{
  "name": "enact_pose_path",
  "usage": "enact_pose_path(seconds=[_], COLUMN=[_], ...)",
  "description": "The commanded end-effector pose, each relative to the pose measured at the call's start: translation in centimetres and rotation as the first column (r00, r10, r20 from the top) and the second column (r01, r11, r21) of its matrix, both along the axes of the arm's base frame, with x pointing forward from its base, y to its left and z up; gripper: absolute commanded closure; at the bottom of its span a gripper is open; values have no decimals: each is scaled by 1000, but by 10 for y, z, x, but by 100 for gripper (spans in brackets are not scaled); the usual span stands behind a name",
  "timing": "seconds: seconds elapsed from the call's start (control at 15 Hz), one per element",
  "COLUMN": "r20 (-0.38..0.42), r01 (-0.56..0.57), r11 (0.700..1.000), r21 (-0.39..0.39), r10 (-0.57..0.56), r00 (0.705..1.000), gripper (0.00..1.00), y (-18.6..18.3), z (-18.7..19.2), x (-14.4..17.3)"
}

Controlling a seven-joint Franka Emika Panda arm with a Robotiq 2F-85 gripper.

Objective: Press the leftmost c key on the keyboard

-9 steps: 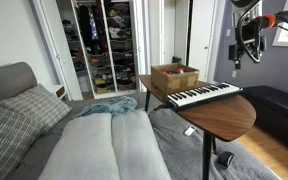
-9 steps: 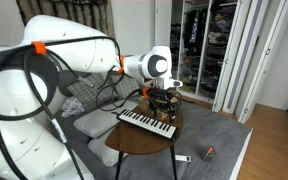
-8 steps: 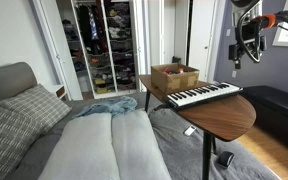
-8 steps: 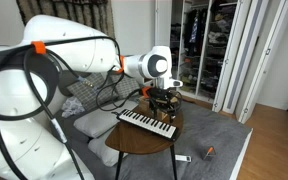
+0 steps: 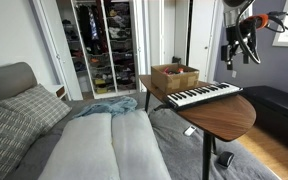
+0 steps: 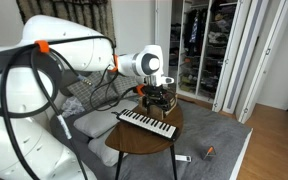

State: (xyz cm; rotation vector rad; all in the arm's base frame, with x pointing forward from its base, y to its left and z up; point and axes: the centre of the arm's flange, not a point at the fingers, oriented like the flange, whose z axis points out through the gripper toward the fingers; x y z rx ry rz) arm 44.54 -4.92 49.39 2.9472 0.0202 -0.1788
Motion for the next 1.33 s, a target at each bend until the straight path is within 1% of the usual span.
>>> enact_pose_path(seconds=[0.0, 0.2, 0.33, 0.4, 0.53, 0.6, 0.73, 0.87, 1.0, 1.13, 1.2, 1.27], r20=[32, 50, 76, 102, 150, 176, 215, 238, 247, 249, 255, 249], r01=[-185, -316, -404, -443, -490, -508, -532, -545, -532, -502, -483, -478], r11=[981, 938, 897, 875, 846, 834, 819, 814, 821, 838, 847, 848], r21=[65, 141, 180, 194, 210, 216, 213, 202, 206, 216, 220, 227], r10=[183, 312, 397, 431, 468, 479, 492, 499, 482, 449, 428, 424], r00=[983, 949, 915, 896, 871, 860, 843, 833, 840, 858, 867, 871], gripper=[0, 0, 0, 0, 26, 34, 48, 62, 76, 91, 97, 100], y=[55, 93, 113, 120, 130, 133, 137, 140, 142, 143, 143, 143], z=[7, 6, 3, 1, -3, -7, -12, -18, -25, -32, -35, -38], x=[-5, -8, -9, -8, -8, -7, -6, -7, -7, -8, -9, -11])
